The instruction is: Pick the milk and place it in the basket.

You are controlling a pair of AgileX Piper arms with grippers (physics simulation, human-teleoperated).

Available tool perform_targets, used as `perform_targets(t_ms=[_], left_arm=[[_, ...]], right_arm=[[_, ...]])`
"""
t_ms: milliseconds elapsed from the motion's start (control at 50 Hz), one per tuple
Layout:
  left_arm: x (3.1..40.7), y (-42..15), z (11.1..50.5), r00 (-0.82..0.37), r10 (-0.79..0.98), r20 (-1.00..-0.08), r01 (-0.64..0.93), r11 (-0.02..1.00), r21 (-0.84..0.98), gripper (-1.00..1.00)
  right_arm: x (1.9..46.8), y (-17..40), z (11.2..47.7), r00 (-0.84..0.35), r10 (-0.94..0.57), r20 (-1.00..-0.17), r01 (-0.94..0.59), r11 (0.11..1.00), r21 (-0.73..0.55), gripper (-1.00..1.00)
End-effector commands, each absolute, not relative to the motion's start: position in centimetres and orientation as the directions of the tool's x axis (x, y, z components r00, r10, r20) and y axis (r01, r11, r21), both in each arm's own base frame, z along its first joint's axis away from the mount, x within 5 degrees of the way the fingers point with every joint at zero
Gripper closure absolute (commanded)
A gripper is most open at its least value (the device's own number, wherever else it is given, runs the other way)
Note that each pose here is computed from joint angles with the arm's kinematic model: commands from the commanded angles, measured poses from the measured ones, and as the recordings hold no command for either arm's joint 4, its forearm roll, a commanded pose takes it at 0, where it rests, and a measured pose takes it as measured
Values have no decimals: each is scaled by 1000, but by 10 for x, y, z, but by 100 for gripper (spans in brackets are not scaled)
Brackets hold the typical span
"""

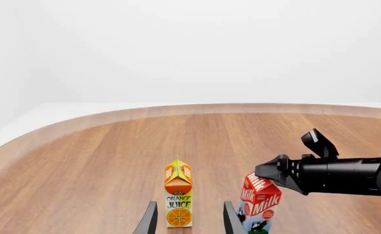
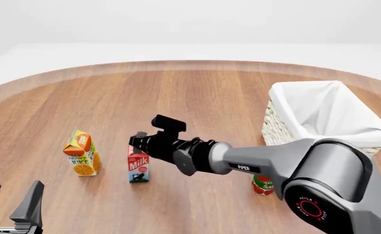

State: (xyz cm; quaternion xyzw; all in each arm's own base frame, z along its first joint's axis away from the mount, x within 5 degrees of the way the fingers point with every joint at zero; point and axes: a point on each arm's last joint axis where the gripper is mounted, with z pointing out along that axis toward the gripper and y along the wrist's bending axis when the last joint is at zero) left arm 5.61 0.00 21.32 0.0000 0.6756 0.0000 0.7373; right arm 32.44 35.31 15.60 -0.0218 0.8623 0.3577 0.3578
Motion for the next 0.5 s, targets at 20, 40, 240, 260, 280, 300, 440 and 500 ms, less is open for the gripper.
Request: perform_targets(t_ms=[20, 40, 240, 260, 280, 300, 440, 500], left_arm=[[56, 0, 213, 87, 0, -996, 0, 1000, 0, -100], [56, 0, 213, 87, 0, -996, 0, 1000, 0, -100], [56, 0, 213, 87, 0, -996, 0, 1000, 0, -100], [56, 0, 213, 87, 0, -996, 0, 1000, 0, -100], [56, 0, 213, 87, 0, -996, 0, 1000, 0, -100], [56, 0, 213, 87, 0, -996, 0, 1000, 0, -100], [56, 0, 213, 87, 0, -996, 0, 1000, 0, -100], [56, 0, 213, 87, 0, -996, 0, 1000, 0, -100]], right_arm=[[324, 342, 139, -726, 86, -682, -371, 786, 494, 100], [324, 342, 140, -724, 87, -684, -372, 786, 494, 100], [322, 347, 148, -720, 93, -688, -381, 776, 504, 100], [322, 347, 151, -717, 94, -690, -384, 774, 504, 100], [322, 347, 152, -716, 95, -692, -385, 773, 505, 100], [322, 347, 152, -716, 95, -692, -385, 773, 505, 100], [320, 348, 157, -709, 96, -698, -394, 767, 506, 100], [320, 346, 161, -702, 97, -706, -401, 765, 504, 100]])
